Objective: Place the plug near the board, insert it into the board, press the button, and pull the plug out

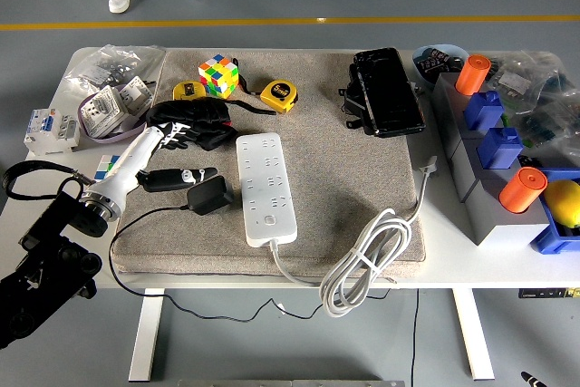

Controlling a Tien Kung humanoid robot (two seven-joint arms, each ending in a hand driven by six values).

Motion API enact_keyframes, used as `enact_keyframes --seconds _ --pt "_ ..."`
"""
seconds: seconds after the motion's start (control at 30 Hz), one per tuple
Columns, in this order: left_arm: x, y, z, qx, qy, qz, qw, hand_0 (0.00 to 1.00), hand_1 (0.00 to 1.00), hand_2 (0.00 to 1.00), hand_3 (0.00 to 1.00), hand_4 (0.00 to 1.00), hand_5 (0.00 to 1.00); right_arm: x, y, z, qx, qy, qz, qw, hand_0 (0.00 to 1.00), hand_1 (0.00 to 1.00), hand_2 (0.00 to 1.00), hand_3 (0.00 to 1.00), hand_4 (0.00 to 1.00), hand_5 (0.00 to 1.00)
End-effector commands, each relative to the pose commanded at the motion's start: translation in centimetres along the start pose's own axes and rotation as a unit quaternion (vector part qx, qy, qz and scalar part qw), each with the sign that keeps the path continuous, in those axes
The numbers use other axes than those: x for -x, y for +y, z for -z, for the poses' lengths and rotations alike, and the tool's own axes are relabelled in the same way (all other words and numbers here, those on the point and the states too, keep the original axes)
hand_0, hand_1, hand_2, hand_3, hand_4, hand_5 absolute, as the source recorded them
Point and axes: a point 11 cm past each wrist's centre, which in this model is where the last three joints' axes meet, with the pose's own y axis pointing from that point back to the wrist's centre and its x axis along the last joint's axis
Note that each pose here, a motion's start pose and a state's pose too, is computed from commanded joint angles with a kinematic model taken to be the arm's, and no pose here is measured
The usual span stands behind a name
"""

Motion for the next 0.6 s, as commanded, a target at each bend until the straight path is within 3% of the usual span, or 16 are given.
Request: enact_keyframes --seconds 0.33,0.6 --pt "2.1 0.3 0.4 0.003 -0.047 0.020 0.999 0.756 0.749 0.777 0.761 0.998 0.362 0.0 0.0 -0.1 0.001 0.001 0.001 1.000 0.642 0.710 0.719 0.628 0.909 0.532" --pt "2.5 0.2 0.9 0.002 -0.065 0.020 0.998 0.753 0.741 0.765 0.749 0.998 0.343 0.1 0.0 0.2 -0.002 0.002 0.002 1.000 0.644 0.710 0.720 0.629 0.912 0.533"
